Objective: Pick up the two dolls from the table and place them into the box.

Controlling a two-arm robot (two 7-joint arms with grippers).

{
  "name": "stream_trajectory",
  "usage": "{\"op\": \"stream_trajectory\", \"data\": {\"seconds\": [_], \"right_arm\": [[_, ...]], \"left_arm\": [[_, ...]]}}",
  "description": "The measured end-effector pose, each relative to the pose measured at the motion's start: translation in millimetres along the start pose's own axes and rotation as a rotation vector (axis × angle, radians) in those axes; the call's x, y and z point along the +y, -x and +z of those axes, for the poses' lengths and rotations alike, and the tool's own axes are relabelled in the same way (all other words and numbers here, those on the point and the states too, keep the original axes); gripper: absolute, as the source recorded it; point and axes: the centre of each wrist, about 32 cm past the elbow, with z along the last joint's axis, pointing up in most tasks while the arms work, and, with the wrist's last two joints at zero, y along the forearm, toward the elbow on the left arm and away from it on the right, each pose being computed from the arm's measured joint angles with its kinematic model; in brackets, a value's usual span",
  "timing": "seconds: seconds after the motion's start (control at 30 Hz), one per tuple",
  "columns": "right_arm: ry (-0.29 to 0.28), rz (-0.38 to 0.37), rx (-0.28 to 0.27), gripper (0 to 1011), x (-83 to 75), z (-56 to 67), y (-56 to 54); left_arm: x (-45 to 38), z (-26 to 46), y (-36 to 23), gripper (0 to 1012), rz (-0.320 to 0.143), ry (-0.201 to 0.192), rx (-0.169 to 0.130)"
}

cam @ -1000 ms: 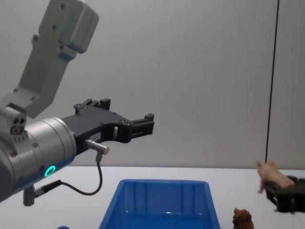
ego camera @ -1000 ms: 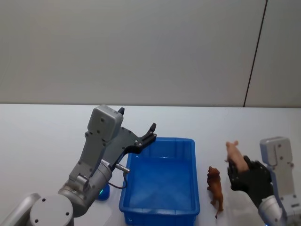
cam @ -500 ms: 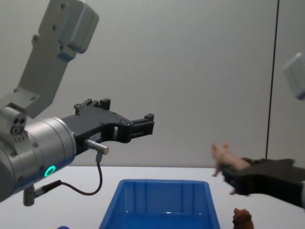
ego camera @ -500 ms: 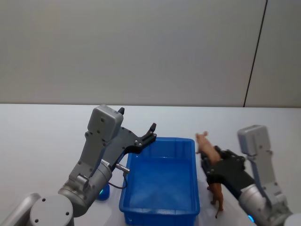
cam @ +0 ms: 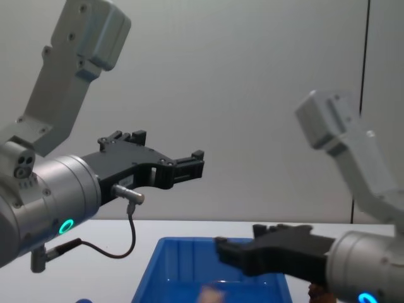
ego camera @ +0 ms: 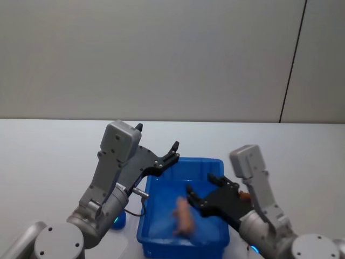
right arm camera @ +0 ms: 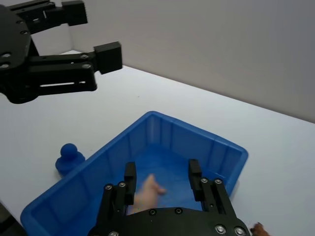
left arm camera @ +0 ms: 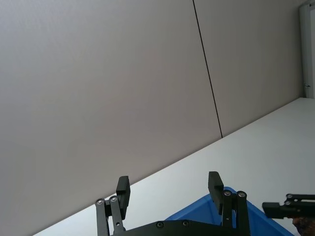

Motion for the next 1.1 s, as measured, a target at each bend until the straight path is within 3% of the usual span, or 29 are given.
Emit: {"op": "stream_trajectory", "data": {"seconds": [0.3, 0.33, 0.47, 1.1], "right_arm": [[0.019, 0.019, 0.008, 845, 9.0, -2.5, 6.2], [0.022, 0.009, 0.009, 915, 9.1, -3.2, 7.6], [0.027, -0.019, 0.009, 991, 5.8, -5.1, 10.3], [0.065, -0.208, -0.017, 1001, -40.2, -14.8, 12.3]], "left_arm": [[0.0, 0.0, 0.0, 1001, 0.000, 0.000, 0.000], [0.0, 0.0, 0.0, 1001, 0.000, 0.000, 0.000], [0.0, 0.0, 0.0, 1001, 0.000, 0.000, 0.000], [0.0, 0.0, 0.0, 1001, 0.000, 0.000, 0.000]]}}
